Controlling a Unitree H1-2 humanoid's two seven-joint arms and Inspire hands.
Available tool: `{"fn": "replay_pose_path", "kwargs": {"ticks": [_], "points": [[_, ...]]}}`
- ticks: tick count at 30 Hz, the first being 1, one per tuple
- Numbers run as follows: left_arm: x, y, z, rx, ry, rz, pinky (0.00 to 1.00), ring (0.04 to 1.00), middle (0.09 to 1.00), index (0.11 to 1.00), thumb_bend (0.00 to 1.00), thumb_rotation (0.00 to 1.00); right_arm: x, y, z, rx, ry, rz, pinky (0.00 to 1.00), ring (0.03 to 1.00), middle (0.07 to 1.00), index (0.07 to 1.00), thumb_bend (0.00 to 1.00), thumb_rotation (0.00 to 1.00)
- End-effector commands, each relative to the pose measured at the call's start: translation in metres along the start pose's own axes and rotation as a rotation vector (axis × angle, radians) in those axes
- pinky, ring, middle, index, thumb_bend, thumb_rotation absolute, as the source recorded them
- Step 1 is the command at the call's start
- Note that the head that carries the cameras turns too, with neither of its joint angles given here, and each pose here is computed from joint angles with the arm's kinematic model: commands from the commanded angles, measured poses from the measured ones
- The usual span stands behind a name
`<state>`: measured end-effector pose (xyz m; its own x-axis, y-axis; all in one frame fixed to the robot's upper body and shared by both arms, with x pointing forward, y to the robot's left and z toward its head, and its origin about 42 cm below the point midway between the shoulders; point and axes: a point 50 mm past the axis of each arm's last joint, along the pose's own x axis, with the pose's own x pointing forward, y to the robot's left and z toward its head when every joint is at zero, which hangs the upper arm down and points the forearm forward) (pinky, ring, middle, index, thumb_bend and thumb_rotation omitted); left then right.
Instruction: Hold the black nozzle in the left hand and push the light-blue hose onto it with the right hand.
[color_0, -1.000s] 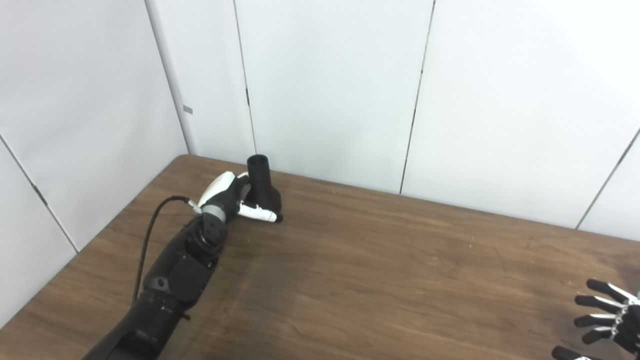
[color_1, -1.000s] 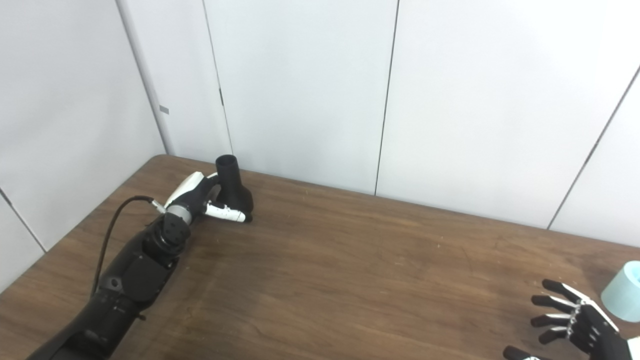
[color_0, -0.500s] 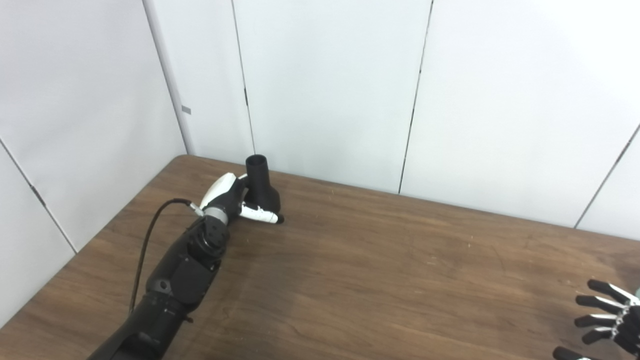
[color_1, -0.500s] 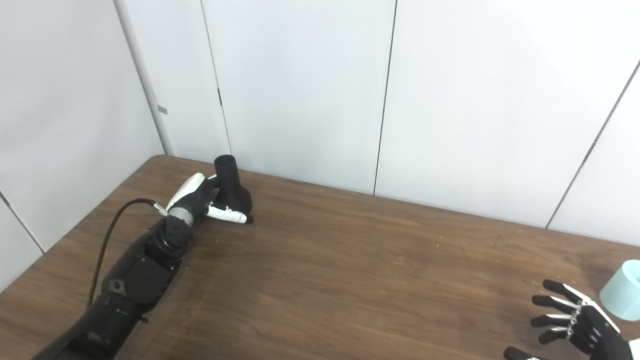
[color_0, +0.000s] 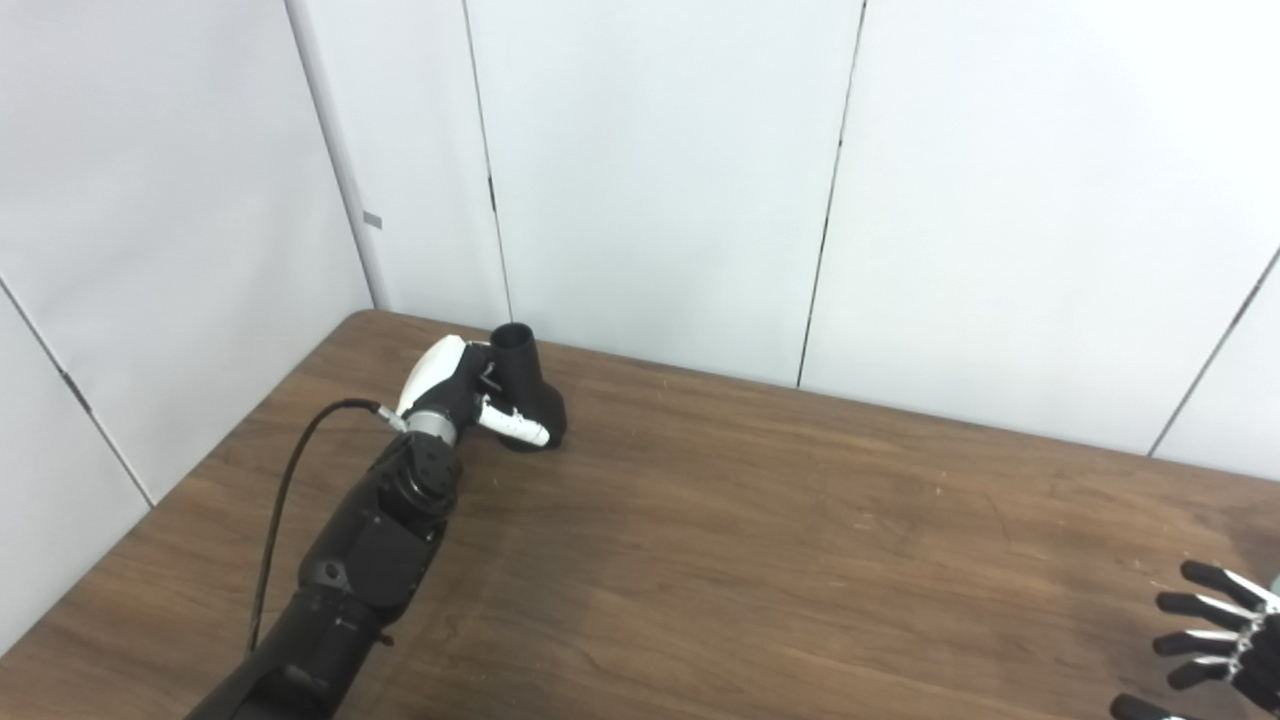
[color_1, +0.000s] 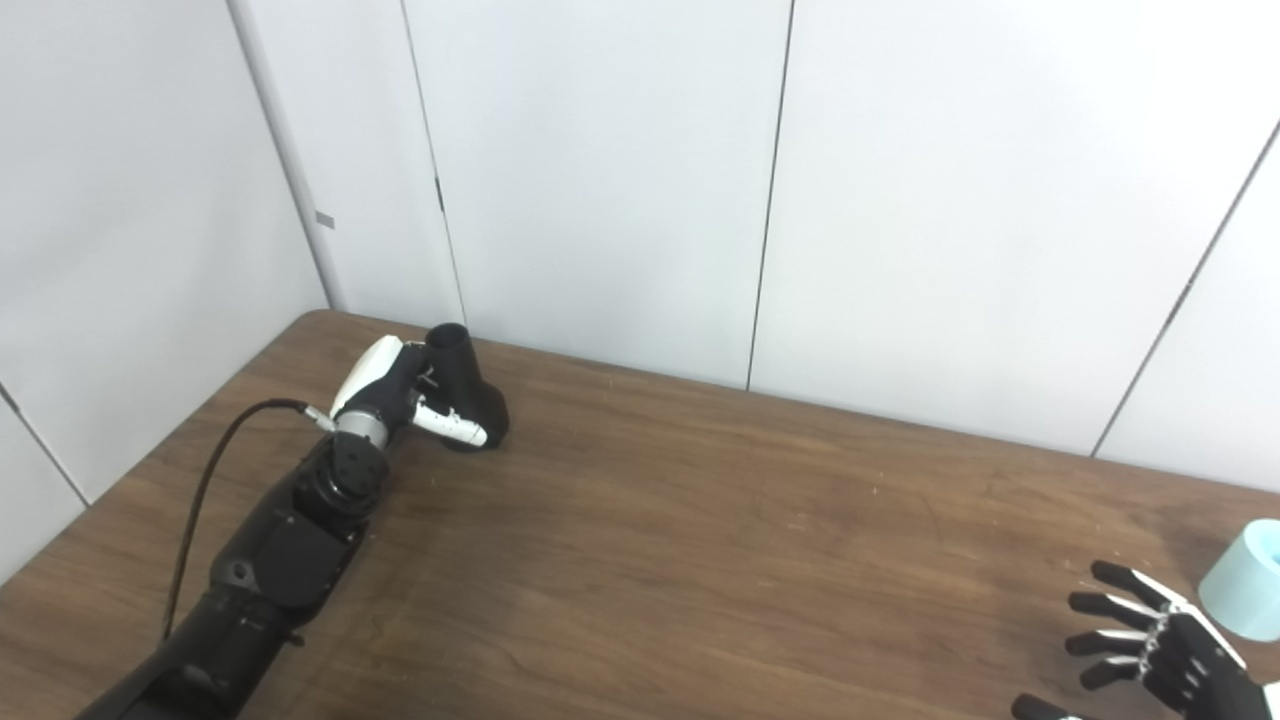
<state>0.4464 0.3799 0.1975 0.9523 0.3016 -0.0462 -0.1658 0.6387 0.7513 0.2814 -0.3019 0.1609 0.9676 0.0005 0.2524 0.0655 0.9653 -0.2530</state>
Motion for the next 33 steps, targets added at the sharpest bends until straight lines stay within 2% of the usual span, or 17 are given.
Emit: {"fn": "replay_pose_path", "kwargs": {"ticks": [1,9,17,23,30,33], "points": [[0.008,0.017,0.017,-0.001,-0.065,0.050,1.00,0.605,0.451,0.509,0.52,0.00,0.007,-0.007,0.015,-0.014,-0.066,-0.017,0.41,0.546,0.672,0.750,0.70,0.00],[0.006,0.012,0.015,0.016,-0.064,0.032,1.00,0.634,0.460,0.501,0.52,0.00,0.008,-0.009,0.016,-0.024,-0.068,-0.021,0.42,0.547,0.669,0.749,0.70,0.00],[-0.008,-0.011,0.018,0.055,-0.113,-0.053,1.00,0.674,0.465,0.497,0.53,0.00,0.009,-0.009,0.017,-0.025,-0.076,-0.026,0.41,0.545,0.662,0.742,0.70,0.00],[-0.022,-0.034,0.027,0.094,-0.187,-0.171,1.00,0.705,0.461,0.495,0.53,0.00,0.011,-0.007,0.019,-0.015,-0.079,-0.028,0.41,0.535,0.653,0.732,0.71,0.00],[-0.042,-0.061,0.052,0.092,-0.312,-0.308,1.00,0.682,0.466,0.492,0.53,0.00,0.013,-0.004,0.020,-0.012,-0.082,-0.033,0.40,0.530,0.648,0.725,0.72,0.00],[-0.051,-0.074,0.065,0.077,-0.387,-0.365,1.00,0.661,0.471,0.490,0.53,0.00,0.015,0.000,0.022,-0.012,-0.082,-0.038,0.40,0.533,0.650,0.726,0.72,0.00]]}}
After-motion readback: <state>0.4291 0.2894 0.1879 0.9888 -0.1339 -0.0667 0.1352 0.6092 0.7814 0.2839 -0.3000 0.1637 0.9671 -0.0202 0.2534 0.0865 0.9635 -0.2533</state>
